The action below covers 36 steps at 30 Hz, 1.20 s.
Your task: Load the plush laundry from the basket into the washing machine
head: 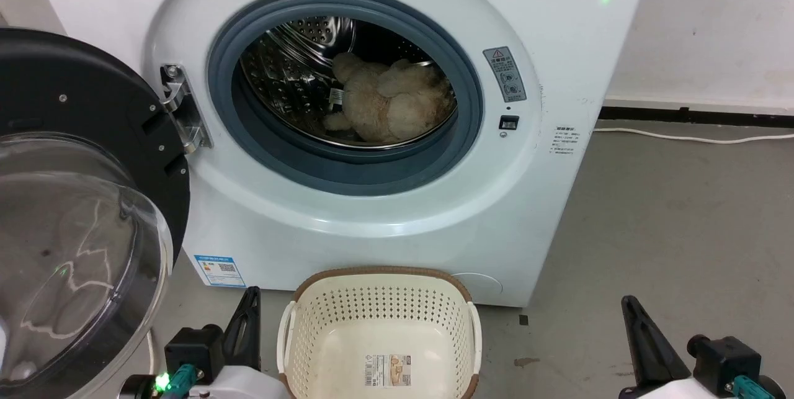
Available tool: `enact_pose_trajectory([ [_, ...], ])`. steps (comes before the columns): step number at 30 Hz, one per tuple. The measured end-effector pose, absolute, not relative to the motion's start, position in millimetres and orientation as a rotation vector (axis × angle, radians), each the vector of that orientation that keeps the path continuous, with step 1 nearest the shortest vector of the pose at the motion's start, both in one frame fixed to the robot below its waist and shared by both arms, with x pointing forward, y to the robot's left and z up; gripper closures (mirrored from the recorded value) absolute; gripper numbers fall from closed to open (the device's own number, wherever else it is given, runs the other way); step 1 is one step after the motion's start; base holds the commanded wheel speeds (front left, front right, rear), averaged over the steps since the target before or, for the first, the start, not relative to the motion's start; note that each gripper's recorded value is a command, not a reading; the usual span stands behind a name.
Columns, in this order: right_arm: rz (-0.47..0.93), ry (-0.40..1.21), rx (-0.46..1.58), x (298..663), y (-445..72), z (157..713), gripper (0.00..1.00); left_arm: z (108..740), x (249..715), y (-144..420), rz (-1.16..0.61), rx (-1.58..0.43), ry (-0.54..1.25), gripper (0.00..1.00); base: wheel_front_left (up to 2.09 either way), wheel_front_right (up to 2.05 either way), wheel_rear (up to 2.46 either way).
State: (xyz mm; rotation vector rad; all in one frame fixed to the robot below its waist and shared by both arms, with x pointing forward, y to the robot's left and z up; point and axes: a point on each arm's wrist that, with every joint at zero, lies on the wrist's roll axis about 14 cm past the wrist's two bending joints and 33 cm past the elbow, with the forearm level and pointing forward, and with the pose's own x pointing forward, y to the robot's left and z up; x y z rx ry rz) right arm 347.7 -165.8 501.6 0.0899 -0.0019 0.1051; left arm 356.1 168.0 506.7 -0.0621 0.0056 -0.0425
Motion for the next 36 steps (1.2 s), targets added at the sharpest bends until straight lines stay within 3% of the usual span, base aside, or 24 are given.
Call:
enact_pose_trajectory([
  [36, 0.121, 0.012, 0.021, 358.7, -162.3, 511.1, 1.00, 515.2, 364.2, 172.7, -0.022, -0.008, 0.011, 1.00, 0.00, 0.00, 0.00],
])
